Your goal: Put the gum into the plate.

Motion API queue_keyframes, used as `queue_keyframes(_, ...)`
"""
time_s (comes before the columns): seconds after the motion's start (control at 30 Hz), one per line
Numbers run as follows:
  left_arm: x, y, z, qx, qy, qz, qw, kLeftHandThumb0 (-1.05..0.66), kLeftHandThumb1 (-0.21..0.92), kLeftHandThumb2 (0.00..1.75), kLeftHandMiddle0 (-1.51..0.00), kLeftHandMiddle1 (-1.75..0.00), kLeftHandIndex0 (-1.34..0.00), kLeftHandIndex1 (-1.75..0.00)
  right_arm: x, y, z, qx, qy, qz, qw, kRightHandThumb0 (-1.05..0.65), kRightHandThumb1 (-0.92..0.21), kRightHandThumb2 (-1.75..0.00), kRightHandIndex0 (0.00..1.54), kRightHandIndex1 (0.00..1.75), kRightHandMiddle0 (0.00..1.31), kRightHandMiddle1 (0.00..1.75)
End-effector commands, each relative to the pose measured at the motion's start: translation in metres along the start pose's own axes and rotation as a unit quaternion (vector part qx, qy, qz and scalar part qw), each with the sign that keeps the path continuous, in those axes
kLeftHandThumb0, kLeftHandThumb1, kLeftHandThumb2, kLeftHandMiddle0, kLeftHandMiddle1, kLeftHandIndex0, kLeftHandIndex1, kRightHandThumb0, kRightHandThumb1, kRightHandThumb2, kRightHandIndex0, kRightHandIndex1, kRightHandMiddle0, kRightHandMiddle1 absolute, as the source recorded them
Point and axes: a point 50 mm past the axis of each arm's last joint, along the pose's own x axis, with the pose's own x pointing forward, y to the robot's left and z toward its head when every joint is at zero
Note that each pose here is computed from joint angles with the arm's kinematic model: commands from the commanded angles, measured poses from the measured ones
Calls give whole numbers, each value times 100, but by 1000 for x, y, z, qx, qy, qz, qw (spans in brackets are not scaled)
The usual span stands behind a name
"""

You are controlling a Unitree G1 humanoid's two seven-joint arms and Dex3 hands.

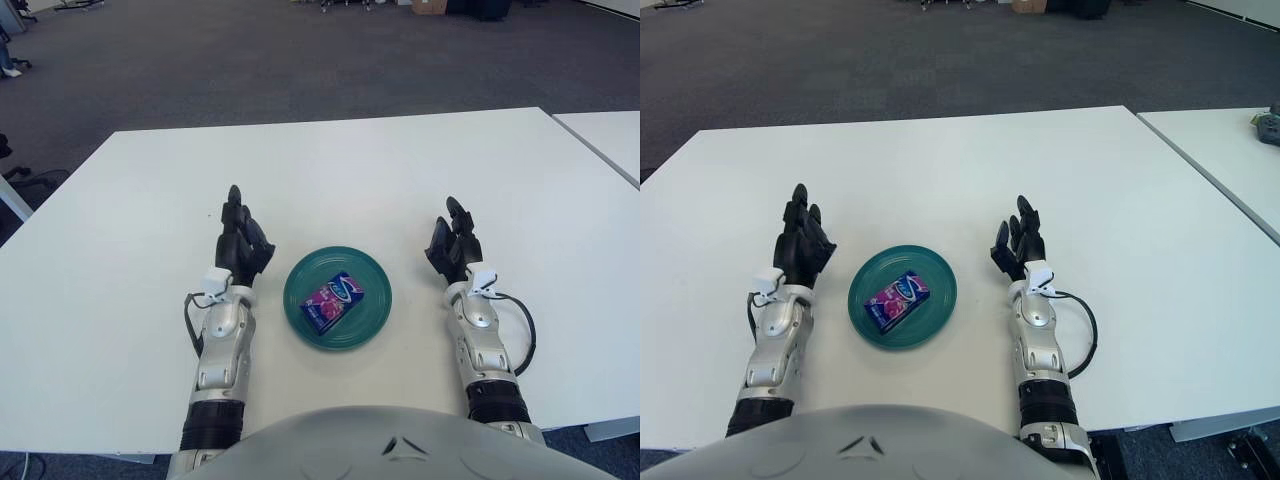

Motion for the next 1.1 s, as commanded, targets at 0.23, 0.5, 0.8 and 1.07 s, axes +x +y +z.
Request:
queue_keyframes(0.23,-20,6,-26,59,10,34,998,-105,92,114,0,0,0,0,-4,-5,-14,2,40,-5,999,-67,-92,-86,19,0,0,23)
queue_keyframes(0.5,-22,10,-31,78,11,42,996,-105,92,114,0,0,0,0,-3,-5,-15,2,41,-5,999,-67,-92,-86,19,0,0,23)
queue_keyframes(0.8,-33,8,-36,59,20,9,998,-105,92,112,0,0,-1,-1,2,-5,-15,2,42,-5,999,-67,-92,-86,19,0,0,23)
queue_keyframes(1.07,-43,20,-42,-3,25,99,995,-105,92,105,-11,-1,-1,-62,6,-2,-15,2,42,-5,999,-67,-92,-86,19,0,0,23)
